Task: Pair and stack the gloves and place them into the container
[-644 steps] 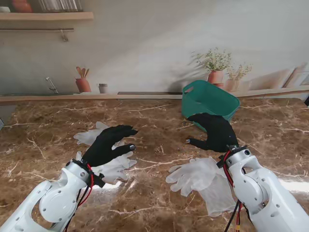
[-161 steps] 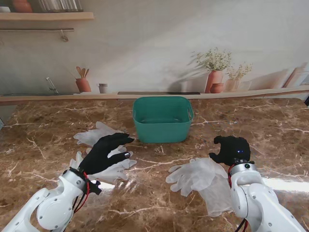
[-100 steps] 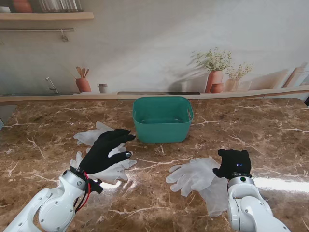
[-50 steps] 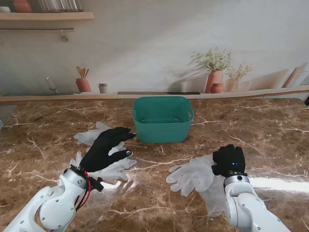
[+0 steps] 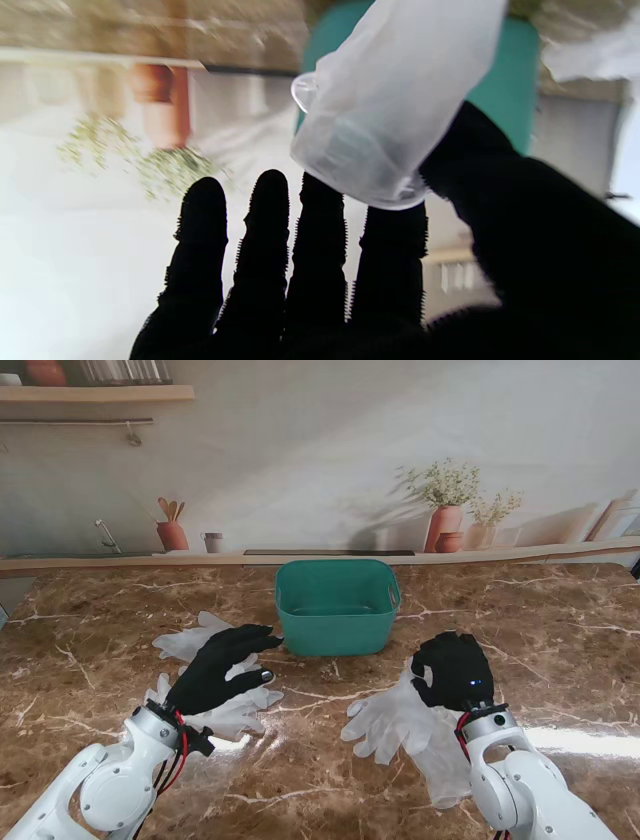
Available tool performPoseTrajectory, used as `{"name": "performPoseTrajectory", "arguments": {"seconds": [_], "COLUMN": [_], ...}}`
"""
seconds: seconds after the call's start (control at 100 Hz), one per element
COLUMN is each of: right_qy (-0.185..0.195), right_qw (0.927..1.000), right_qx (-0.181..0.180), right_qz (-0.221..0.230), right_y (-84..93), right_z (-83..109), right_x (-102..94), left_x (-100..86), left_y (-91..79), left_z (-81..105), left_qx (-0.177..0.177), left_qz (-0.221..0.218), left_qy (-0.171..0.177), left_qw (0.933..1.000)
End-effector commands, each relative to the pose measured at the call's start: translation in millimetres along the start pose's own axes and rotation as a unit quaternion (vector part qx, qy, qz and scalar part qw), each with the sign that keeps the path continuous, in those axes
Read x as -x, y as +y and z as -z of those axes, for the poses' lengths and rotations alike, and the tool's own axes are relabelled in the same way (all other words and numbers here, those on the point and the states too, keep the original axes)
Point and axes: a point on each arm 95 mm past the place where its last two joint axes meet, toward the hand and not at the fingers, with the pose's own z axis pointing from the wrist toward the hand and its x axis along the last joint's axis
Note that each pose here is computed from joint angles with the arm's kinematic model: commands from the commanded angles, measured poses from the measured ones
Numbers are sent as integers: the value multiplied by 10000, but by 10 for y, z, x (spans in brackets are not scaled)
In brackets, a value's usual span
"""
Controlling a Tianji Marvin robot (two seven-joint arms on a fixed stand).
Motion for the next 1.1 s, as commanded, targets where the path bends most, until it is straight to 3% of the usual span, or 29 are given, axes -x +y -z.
{"name": "performPoseTrajectory", "arguments": {"seconds": [0.0, 0.22, 0.5, 0.87, 1.09], "right_qy": [199, 960, 1758, 2227, 2364], "right_qw": [9997, 9929, 9765, 9556, 9483], "right_qx": [161, 636, 1061, 1506, 1578], "right_qz": [-37, -285, -648, -1206, -1414], "right_y": [133, 411, 608, 749, 777], "right_z": [-36, -105, -168, -155, -115], "right_x": [-76, -272, -615, -1006, -1153], "left_x": [-9, -6, 19, 35, 10], "left_y": [-17, -55, -67, 66, 150], "left_z": [-5, -25, -59, -215, -280], "left_qx": [26, 370, 1037, 1740, 1587], "left_qz": [-5, 147, 433, 717, 1251], "left_qy": [-6, -26, -233, -404, -314], "left_qw": [10000, 9992, 9934, 9813, 9789]}}
